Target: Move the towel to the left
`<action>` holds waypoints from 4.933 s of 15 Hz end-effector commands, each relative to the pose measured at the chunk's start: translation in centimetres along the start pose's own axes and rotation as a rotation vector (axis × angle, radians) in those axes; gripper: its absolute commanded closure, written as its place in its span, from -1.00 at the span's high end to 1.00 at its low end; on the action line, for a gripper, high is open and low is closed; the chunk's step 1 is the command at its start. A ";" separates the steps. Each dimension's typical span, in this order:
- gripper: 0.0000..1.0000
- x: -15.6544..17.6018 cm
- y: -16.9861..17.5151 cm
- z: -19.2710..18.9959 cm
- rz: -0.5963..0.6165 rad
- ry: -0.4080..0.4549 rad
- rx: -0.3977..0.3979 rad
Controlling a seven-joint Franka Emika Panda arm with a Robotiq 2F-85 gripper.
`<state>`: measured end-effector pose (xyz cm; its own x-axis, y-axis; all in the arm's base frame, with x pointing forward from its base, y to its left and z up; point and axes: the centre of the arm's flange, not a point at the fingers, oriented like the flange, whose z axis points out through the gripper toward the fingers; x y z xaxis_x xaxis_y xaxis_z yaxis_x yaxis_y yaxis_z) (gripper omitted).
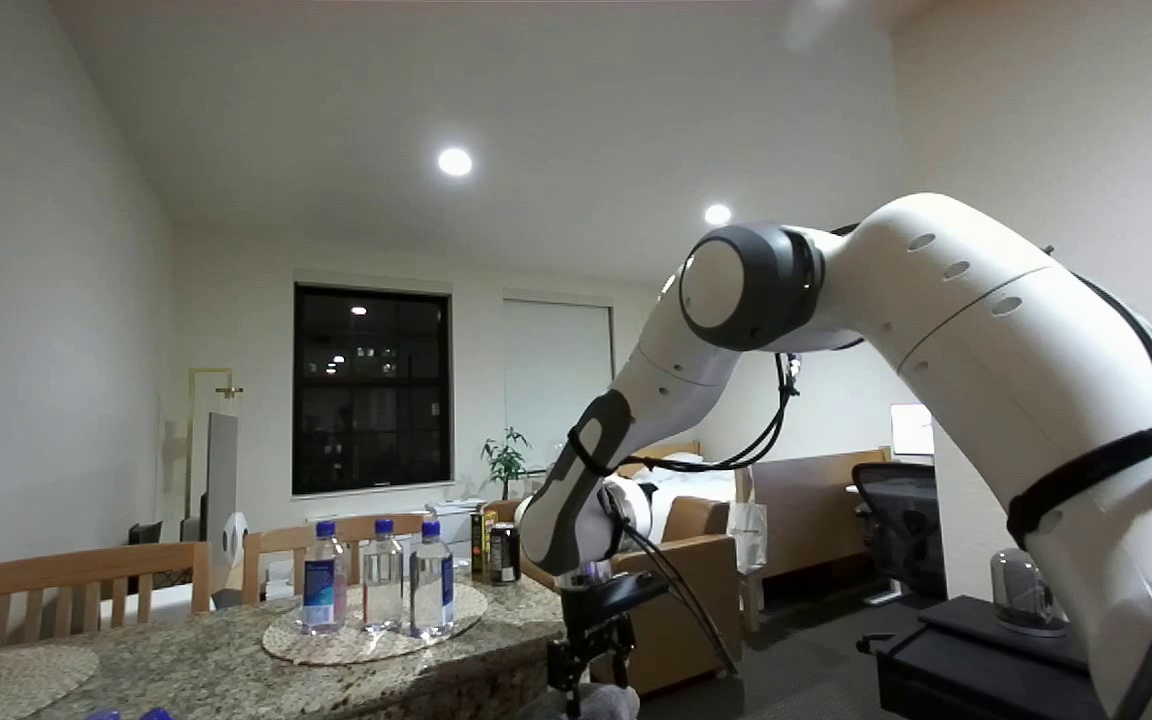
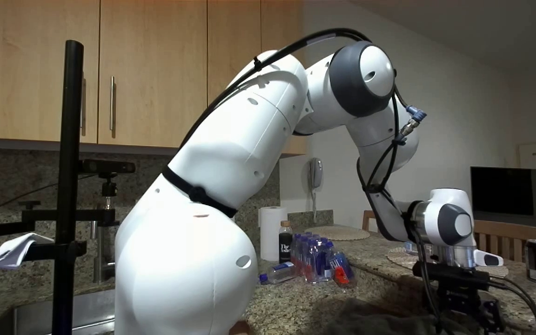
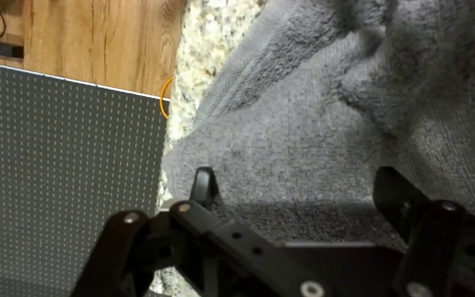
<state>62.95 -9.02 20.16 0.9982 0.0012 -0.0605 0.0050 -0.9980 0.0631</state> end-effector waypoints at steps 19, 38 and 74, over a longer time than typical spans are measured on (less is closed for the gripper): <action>-0.57 0.5 0.6 3.8 -0.098 -0.018 0.127; -0.85 -3.8 -3.0 -7.6 0.091 0.015 0.081; -0.83 -12.9 -43.6 -6.3 0.522 0.263 -0.166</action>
<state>50.64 32.18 24.90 0.8084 -0.4919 0.3233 -0.5367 -0.8415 0.0617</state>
